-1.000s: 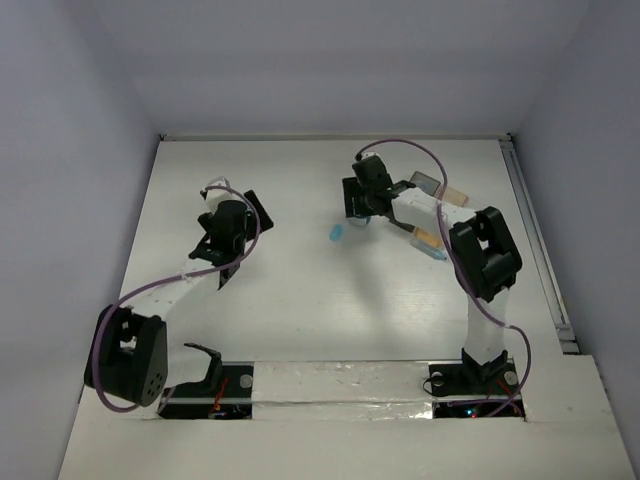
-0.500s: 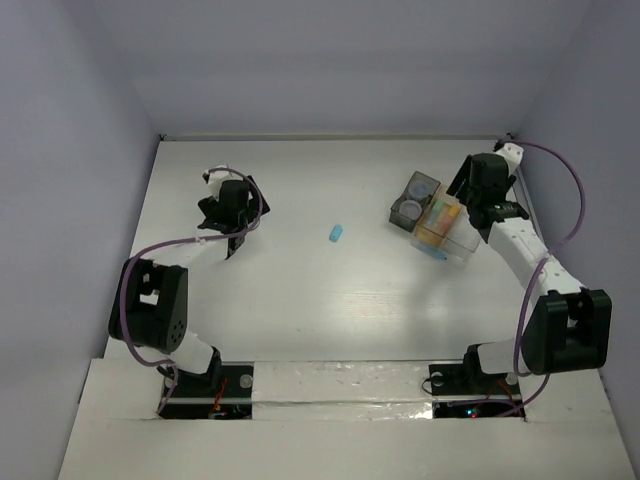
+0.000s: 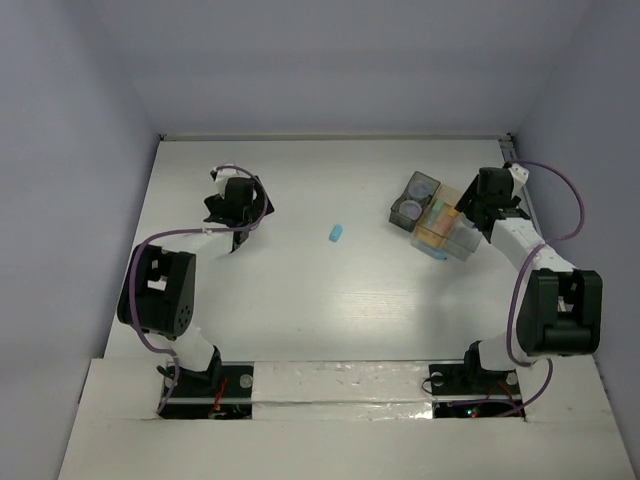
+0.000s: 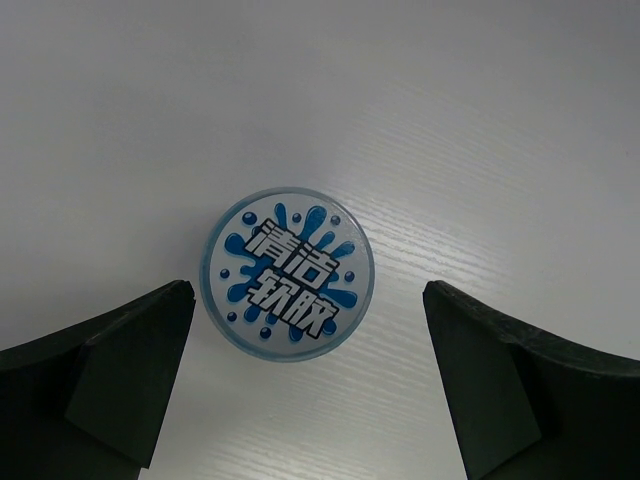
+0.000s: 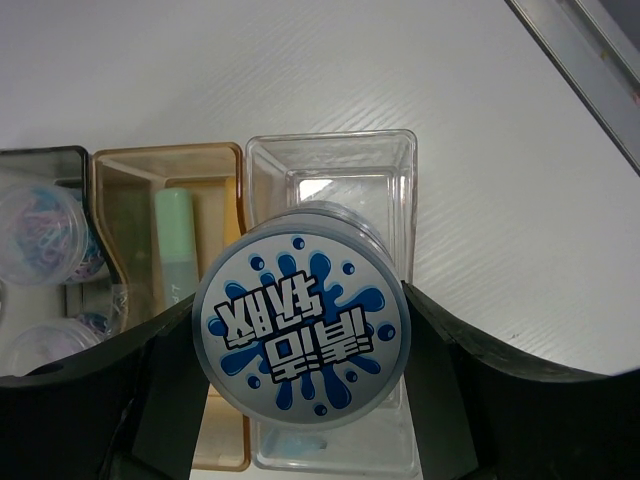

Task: Sort the stationery into containers
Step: Place the stationery in the storage box, then pick up the stationery from the center of the board, then place the stationery at the center of the board.

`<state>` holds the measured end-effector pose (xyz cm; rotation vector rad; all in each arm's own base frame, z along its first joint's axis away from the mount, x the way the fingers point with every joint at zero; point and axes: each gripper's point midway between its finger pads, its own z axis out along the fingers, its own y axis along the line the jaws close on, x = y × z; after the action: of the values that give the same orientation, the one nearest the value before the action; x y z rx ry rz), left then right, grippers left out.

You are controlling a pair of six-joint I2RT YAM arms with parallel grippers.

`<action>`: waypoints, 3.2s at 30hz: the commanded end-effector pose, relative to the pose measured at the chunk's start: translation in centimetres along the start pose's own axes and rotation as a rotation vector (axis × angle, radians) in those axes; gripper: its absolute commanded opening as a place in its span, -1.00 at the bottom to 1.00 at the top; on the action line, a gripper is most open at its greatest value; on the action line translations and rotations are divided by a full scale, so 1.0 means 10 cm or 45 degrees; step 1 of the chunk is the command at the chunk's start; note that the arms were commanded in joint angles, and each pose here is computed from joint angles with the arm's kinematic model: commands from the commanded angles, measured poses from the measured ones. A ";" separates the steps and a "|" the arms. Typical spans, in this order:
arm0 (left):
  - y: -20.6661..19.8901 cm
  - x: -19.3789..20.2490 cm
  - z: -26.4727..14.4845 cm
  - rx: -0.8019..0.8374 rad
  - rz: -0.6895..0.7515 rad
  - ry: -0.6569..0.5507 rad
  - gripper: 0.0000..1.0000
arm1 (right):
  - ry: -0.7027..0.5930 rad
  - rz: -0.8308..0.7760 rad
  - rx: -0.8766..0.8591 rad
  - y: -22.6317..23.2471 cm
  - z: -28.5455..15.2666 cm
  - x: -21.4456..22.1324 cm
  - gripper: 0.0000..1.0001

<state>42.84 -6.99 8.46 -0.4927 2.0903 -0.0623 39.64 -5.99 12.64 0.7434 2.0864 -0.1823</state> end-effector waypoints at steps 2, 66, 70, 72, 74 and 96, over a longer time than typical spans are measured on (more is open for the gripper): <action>-0.12 -0.19 0.04 0.026 0.000 -0.045 0.98 | -0.132 0.102 0.000 0.02 0.07 -0.34 -0.36; -4.81 0.61 -2.73 1.540 0.243 -0.097 -1.00 | -0.770 0.210 -1.154 0.37 -3.60 -1.58 -0.20; -5.12 0.74 -2.75 1.575 0.248 -0.111 -1.00 | -0.730 0.175 -1.168 0.39 -3.54 -1.46 -0.17; -5.23 0.80 -2.68 1.578 0.244 -0.109 -1.00 | -0.716 0.166 -1.180 0.40 -3.53 -1.42 -0.17; -5.31 0.76 -2.69 1.580 0.226 -0.121 -1.00 | -0.691 0.153 -1.194 0.43 -3.49 -1.36 -0.17; -5.34 1.54 -2.18 1.506 0.344 -0.027 -0.59 | -0.628 0.115 -1.166 0.45 -3.27 -1.16 -0.09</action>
<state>34.45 -64.08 14.56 0.5341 1.8509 -0.9685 24.31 4.96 41.89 0.2198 1.4328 0.5552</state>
